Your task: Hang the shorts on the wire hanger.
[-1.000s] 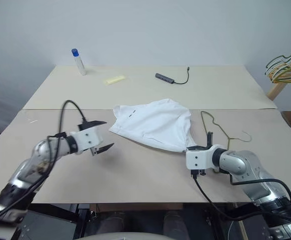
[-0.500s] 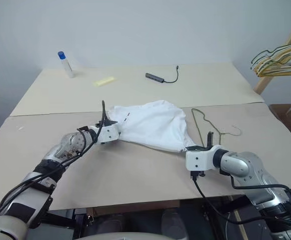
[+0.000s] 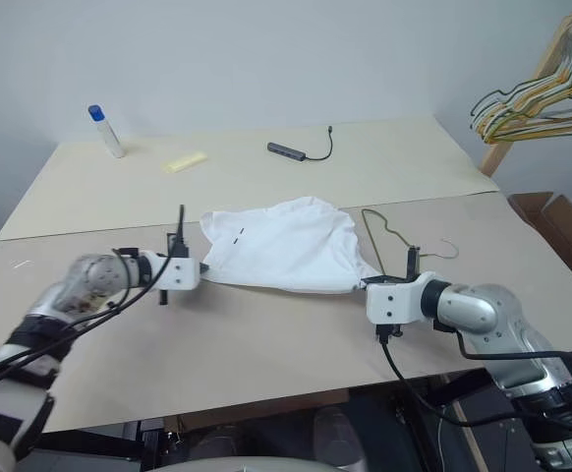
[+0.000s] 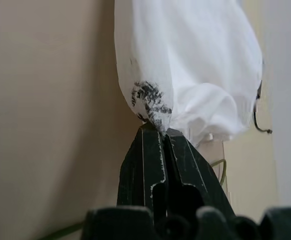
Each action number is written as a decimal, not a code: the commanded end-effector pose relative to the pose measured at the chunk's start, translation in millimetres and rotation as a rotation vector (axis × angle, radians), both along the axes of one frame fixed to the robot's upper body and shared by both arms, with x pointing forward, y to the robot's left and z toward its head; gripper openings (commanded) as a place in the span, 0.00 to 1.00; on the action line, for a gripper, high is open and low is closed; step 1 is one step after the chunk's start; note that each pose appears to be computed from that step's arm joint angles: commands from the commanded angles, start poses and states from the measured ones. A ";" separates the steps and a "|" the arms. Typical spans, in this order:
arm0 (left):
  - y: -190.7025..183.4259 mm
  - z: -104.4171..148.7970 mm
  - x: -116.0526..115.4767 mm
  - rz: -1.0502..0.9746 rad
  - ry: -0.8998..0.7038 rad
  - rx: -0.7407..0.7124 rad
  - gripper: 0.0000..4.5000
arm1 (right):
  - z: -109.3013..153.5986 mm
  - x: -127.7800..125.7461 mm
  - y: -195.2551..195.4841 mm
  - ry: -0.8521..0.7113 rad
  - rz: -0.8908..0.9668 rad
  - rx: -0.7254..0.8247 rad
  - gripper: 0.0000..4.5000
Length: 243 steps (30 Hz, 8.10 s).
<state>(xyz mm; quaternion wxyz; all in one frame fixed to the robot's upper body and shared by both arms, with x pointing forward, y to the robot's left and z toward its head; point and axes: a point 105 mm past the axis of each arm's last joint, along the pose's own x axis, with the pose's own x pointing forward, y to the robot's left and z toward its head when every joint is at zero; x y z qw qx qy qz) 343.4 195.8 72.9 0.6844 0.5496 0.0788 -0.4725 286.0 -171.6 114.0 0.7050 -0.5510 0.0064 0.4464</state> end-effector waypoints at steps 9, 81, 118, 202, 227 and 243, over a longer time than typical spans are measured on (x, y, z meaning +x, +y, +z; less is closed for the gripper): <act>2.8 30.9 -20.2 -0.006 0.118 -0.144 0.14 | 36.1 -4.6 10.8 0.039 0.122 0.100 0.00; 19.3 366.9 74.6 0.454 -1.316 -0.744 0.00 | 274.0 138.0 3.8 -1.084 -0.338 0.929 0.00; -30.5 47.7 -162.8 -0.306 0.471 -0.063 0.00 | -24.6 10.3 14.0 -0.172 0.367 0.080 0.00; -81.8 156.8 -29.6 -0.022 0.267 -0.970 1.00 | 45.1 59.3 -107.6 -0.184 -0.714 0.140 0.01; -109.3 123.4 17.9 -0.047 0.553 -0.633 1.00 | 116.4 58.2 -14.5 -0.930 0.245 -0.242 0.01; -109.3 116.4 23.6 -0.007 0.542 -0.606 0.02 | 123.5 57.3 -8.3 -0.948 0.266 -0.249 0.00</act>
